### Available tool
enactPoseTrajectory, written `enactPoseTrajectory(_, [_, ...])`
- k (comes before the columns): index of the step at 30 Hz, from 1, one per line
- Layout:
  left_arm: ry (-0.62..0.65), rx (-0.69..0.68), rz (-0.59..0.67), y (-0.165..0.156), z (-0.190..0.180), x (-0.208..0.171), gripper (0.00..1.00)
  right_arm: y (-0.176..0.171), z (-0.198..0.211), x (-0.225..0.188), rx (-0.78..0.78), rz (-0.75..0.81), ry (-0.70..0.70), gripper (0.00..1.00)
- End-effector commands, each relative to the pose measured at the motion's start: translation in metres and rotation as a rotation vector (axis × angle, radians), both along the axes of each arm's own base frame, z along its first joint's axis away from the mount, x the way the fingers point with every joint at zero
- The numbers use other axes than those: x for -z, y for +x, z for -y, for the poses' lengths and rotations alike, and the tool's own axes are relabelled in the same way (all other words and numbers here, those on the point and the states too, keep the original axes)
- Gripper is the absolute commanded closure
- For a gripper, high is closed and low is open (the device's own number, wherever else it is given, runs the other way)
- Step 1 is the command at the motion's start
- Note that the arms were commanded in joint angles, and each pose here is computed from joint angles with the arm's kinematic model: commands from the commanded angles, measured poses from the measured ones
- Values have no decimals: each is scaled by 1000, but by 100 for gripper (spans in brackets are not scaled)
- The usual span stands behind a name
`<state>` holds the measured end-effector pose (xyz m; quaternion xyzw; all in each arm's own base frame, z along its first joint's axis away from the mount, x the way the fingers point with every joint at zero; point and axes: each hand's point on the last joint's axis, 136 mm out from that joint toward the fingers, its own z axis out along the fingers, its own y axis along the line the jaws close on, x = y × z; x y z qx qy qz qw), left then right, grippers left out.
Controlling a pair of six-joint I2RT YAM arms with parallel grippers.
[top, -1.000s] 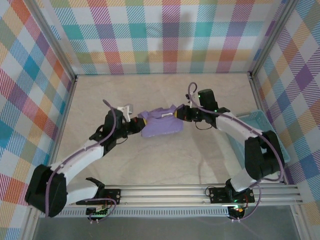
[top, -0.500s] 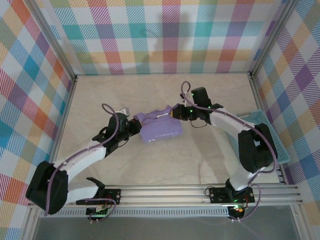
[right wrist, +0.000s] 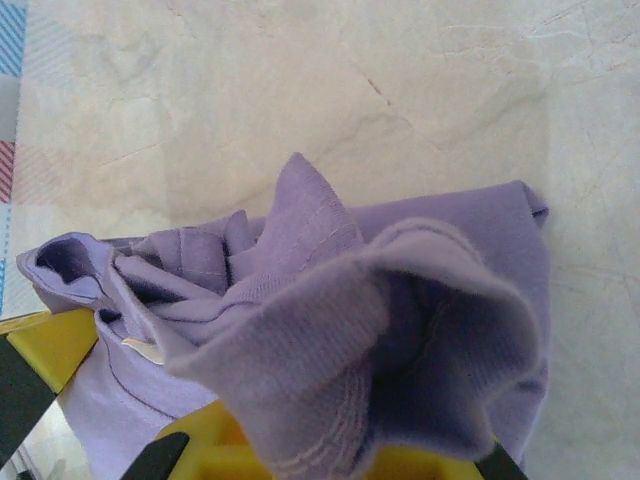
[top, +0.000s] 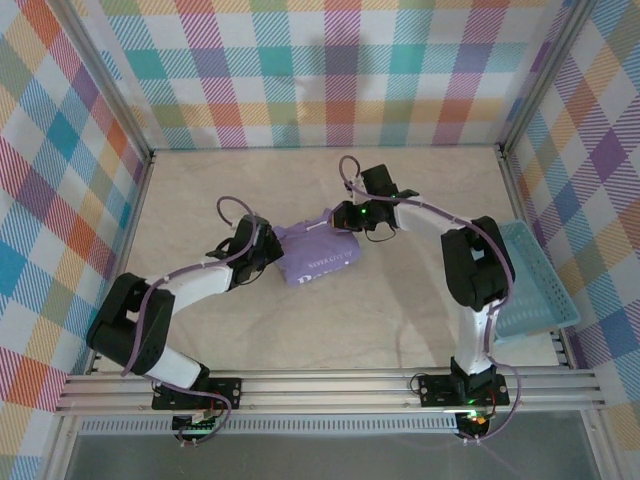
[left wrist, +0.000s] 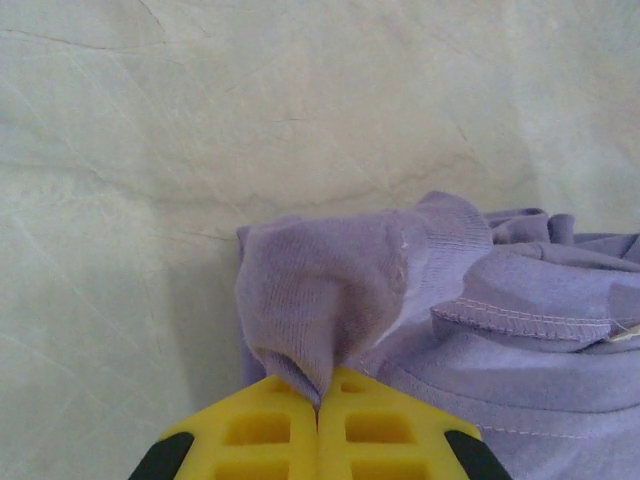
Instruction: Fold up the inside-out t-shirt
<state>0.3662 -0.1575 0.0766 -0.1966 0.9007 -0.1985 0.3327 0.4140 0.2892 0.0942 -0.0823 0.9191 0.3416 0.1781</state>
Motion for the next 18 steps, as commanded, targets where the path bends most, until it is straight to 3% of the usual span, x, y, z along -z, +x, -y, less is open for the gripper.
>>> enactPoseTrajectory(1, [57,-58,-61,2,-16,18,100,12,9,9,26,7,-64,94])
enactPoseTrajectory(5, [65,-62,-110,-1,-17,31,94,11,12,15,28,-4,-88,73])
enactPoseTrajectory(7, [72,-89,-134,-5,-22,33,83,7,14,10,22,-4,-86,58])
enactPoseTrajectory(10, [99,-133,-176,-12,-34,30,63,-1,23,-3,20,3,-86,46])
enactPoseTrajectory(18, [171,-126,-169,-30,-48,-17,41,-34,35,-33,-47,94,3,38])
